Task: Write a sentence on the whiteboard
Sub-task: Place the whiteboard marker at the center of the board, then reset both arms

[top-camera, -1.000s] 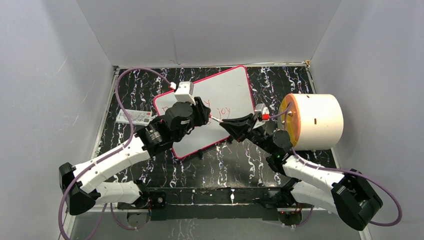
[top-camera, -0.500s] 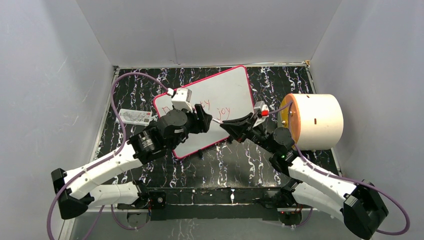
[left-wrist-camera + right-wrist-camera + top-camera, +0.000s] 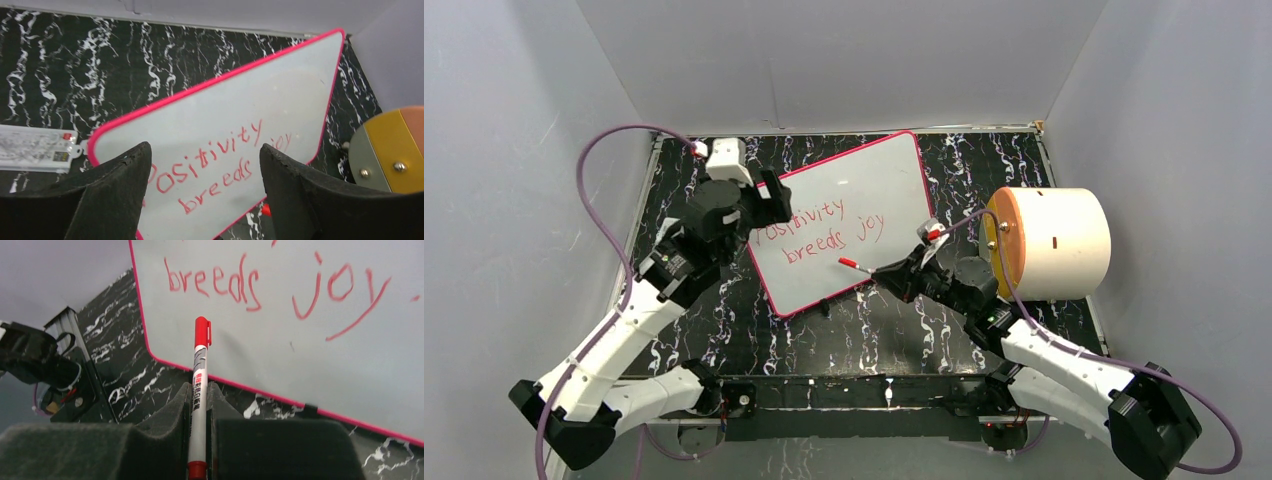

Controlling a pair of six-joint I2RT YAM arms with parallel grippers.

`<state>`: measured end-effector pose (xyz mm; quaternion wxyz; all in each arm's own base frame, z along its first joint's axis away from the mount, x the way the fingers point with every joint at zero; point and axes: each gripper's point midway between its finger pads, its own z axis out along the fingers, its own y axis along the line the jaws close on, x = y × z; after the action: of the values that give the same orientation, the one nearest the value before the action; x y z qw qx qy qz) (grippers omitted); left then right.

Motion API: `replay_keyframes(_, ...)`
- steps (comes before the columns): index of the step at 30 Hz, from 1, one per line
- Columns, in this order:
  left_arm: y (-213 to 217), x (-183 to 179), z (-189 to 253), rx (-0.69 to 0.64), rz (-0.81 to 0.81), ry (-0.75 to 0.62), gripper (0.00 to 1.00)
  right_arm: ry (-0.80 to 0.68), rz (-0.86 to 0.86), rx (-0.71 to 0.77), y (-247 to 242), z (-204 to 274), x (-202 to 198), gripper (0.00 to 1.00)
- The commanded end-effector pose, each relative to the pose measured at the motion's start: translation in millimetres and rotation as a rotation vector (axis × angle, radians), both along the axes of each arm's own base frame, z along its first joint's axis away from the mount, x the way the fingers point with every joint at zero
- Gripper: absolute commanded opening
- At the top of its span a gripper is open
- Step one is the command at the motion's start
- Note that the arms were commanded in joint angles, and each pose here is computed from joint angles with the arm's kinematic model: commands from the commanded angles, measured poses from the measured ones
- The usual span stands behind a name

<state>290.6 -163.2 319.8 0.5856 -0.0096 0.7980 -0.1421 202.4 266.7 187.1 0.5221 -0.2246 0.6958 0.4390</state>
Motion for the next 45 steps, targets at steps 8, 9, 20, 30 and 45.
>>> replay_keyframes(8, 57, -3, 26, -0.007, 0.103, -0.133, 0.79, 0.228, 0.088, -0.146, -12, -88, -37, 0.0)
replay_keyframes(9, 61, -10, 29, -0.029, 0.106, -0.153, 0.79, 0.248, 0.093, -0.153, -12, -95, -39, 0.0)
replay_keyframes(20, 97, -56, -7, -0.066, 0.142, -0.214, 0.84, 0.352, 0.038, -0.199, -17, -136, -37, 0.09)
replay_keyframes(30, 108, -84, -42, -0.106, 0.118, -0.236, 0.85, 0.386, -0.05, -0.241, -30, -153, -32, 0.49)
replay_keyframes(45, 124, -114, -23, -0.226, 0.113, -0.383, 0.85, 0.036, -0.538, -0.207, -111, 7, 22, 0.99)
